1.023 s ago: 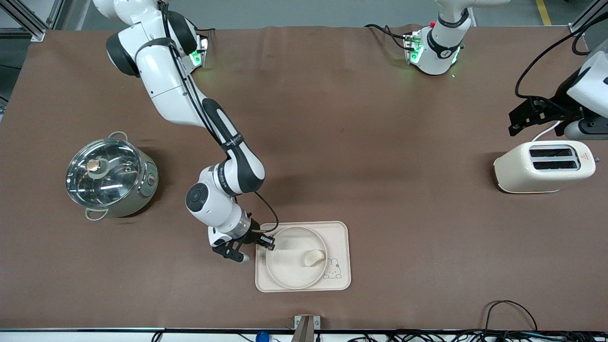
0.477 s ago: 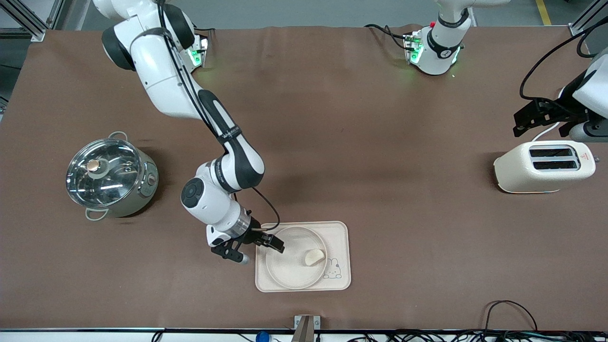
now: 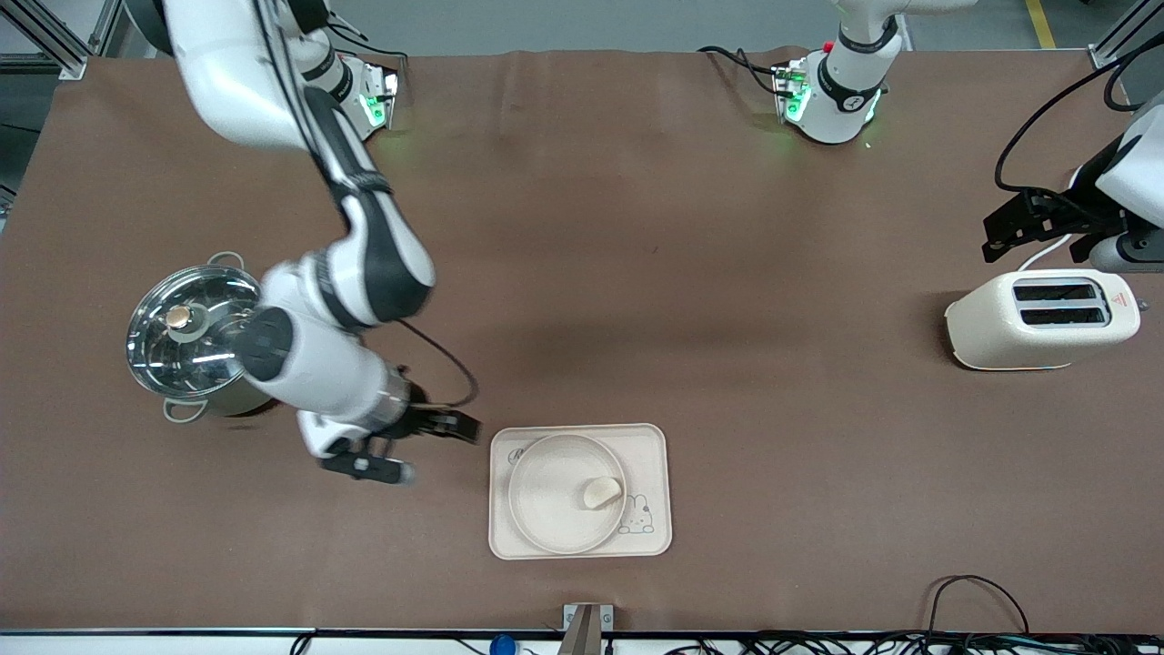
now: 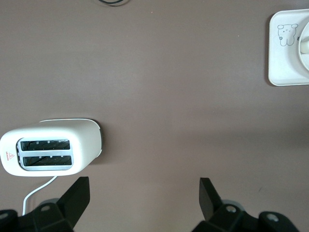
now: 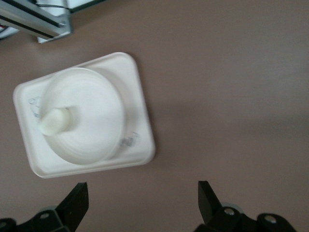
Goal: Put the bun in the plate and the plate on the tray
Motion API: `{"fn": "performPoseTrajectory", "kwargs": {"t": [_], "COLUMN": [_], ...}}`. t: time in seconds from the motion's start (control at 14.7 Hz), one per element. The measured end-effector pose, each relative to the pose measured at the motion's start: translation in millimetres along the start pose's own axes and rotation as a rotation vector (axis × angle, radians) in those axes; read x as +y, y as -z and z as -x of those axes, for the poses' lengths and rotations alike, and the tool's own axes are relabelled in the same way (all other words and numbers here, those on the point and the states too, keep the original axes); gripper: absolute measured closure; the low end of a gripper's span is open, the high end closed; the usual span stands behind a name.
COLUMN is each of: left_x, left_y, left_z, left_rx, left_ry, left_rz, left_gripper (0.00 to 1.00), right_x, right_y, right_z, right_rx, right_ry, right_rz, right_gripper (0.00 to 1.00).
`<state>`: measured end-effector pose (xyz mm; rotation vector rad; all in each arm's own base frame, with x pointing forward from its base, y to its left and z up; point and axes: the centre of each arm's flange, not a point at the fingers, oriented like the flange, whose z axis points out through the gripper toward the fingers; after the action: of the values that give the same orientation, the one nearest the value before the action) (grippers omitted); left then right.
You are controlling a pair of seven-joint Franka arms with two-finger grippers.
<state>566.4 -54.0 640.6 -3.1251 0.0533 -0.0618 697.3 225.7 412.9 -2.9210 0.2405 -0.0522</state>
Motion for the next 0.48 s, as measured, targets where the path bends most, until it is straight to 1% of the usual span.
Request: {"fn": "performPoseTrajectory", "kwargs": {"t": [0.14,0.27,0.48], "left_x": [0,-1,-3], "left_y": [2,1,-1], "left_z": [-2,-5,-7], "left_rx": [0.007,0.008,0.005], "left_ry": [0.0,0.002,0.006], "left_rz": [0.001,0.001,0.001], "left_gripper": [0.0,0.0,0.0], "right_x": [57,102,119], "right_y": [62,108,147], "right_z": [0,5,23], "right_rx": [-0.036,-0.047,-0.06], "right_ry": [0.045,0.087,0.115], "right_rz": [0.037,0.107,0.19], "right_gripper": [0.0,0.0,0.0]}}
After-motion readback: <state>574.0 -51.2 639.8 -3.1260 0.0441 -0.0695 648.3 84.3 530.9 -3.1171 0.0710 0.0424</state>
